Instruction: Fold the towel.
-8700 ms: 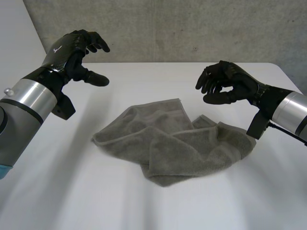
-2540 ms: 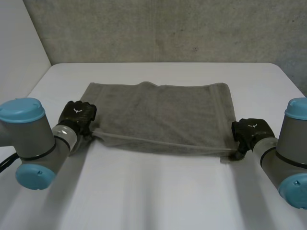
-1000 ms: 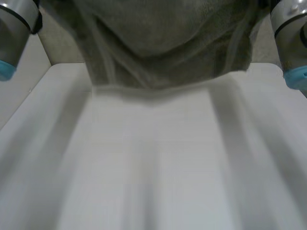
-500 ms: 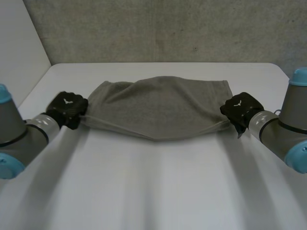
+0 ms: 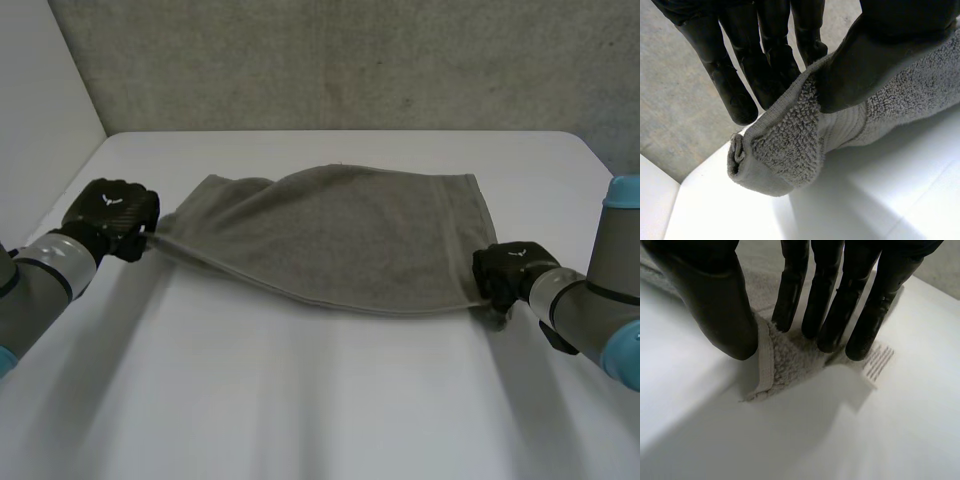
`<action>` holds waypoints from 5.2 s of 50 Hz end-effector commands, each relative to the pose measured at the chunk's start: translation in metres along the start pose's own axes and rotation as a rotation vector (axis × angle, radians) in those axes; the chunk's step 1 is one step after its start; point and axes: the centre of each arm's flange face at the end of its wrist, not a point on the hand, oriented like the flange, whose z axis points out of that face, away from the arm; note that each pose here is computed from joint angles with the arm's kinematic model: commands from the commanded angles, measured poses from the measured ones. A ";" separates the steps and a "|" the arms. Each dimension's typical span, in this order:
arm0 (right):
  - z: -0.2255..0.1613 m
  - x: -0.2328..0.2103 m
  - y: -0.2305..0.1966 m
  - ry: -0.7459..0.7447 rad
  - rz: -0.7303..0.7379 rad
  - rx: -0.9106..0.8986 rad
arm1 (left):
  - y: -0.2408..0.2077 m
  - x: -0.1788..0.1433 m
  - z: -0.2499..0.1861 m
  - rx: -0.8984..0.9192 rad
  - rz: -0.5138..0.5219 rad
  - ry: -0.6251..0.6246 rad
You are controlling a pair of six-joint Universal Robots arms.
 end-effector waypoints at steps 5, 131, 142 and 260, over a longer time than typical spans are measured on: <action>-0.001 0.014 0.002 0.139 0.028 0.005 | 0.004 -0.005 0.003 -0.004 -0.002 -0.012; -0.010 0.013 -0.051 -0.046 -0.182 0.224 | -0.017 -0.001 0.030 -0.067 0.074 -0.077; 0.013 0.020 0.003 -0.050 -0.137 0.117 | 0.000 0.022 -0.004 -0.058 0.063 -0.006; 0.016 -0.077 0.016 -0.215 -0.049 0.258 | -0.030 0.043 -0.027 0.058 0.041 0.014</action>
